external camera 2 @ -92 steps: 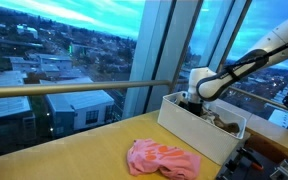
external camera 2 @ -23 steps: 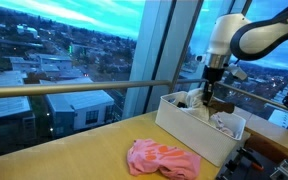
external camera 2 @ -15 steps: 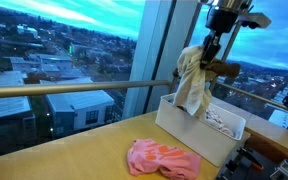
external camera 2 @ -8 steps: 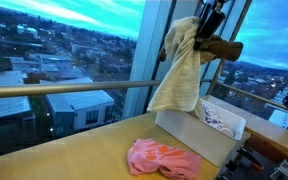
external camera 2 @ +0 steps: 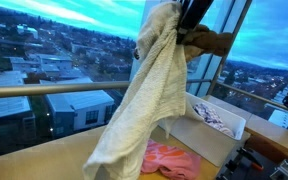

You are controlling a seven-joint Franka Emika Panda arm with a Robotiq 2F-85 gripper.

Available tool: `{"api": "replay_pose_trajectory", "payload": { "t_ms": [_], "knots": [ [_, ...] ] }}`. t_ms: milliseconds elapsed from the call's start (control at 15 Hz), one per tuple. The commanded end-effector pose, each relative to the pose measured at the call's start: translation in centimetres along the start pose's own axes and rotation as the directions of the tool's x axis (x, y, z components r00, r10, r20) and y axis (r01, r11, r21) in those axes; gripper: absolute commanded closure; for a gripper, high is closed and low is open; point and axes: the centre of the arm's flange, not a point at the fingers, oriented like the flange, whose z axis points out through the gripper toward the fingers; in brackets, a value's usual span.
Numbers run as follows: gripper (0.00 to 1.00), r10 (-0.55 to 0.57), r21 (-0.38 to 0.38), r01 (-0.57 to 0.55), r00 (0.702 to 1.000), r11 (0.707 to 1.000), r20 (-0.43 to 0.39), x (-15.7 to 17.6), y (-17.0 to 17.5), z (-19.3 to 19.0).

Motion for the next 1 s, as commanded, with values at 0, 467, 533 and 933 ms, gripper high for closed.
{"api": "replay_pose_trajectory", "payload": {
  "t_ms": [0,467,533,933],
  "knots": [
    [0.94,-0.044,-0.004,0.044,0.999,0.999,0.021,5.4,-1.1,-0.9],
    [0.94,-0.1,0.008,0.099,0.994,0.995,0.053,10.3,-3.2,0.9],
    [0.94,-0.106,0.008,0.106,0.992,0.994,0.06,11.0,-3.6,1.1],
    [0.94,-0.119,0.02,0.117,0.987,0.993,0.104,12.0,-3.9,4.3]
  ]
}}
